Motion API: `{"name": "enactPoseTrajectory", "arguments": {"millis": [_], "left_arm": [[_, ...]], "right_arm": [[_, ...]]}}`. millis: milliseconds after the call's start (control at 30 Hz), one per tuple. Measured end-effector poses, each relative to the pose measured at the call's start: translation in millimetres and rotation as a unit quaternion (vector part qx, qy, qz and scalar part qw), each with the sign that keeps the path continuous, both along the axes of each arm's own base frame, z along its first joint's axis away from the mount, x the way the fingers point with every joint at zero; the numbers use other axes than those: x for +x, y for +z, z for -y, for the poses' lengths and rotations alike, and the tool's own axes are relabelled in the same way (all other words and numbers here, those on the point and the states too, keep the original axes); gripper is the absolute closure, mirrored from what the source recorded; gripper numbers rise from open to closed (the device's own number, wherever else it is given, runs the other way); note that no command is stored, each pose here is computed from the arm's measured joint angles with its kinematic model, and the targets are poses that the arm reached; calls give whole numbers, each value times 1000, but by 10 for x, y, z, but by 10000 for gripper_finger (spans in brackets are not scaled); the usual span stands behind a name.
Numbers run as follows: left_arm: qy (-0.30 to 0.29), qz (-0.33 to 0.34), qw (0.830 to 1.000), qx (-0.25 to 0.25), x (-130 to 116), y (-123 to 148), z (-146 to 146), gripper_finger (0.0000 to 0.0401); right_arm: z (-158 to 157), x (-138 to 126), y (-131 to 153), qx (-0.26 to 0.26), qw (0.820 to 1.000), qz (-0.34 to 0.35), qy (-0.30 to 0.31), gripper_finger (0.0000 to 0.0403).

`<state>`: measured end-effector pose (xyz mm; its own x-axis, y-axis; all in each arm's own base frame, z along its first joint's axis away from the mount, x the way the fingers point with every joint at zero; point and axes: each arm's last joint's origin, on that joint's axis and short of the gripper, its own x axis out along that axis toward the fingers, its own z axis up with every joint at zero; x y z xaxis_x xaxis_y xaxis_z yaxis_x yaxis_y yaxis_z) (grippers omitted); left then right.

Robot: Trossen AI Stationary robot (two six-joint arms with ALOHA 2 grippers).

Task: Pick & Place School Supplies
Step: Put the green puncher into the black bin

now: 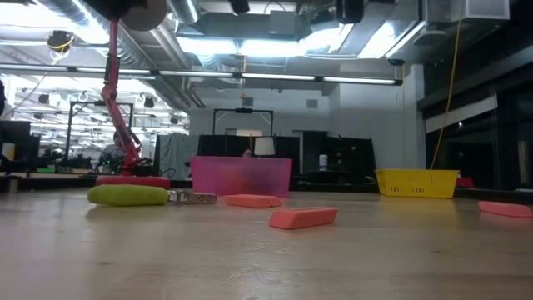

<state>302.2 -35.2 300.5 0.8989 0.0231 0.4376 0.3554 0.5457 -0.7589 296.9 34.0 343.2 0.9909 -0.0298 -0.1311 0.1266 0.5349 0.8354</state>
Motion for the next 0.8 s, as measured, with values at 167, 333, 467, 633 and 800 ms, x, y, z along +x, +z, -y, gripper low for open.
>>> {"name": "enactPoseTrajectory", "arguments": {"millis": [167, 333, 467, 633, 800], "left_arm": [[-4, -4, 1000, -7, 18, -26, 3, 375], [-3, 2, 1000, -6, 12, -15, 2, 375], [-2, 0, 1000, 2, 15, -20, 3, 373], [-31, 5, 999, -25, 12, -9, 22, 314], [-83, 2, 997, -4, -3, -12, 140, 253]], "right_arm": [[8, 140, -76, 5, 1000, 13, 5, 261], [7, 151, -85, -3, 1000, 13, 9, 298], [9, 160, -85, -17, 1000, 17, 8, 357], [22, 160, -62, -26, 999, 28, 7, 357], [76, 158, -24, -30, 999, 42, 2, 357]]}}
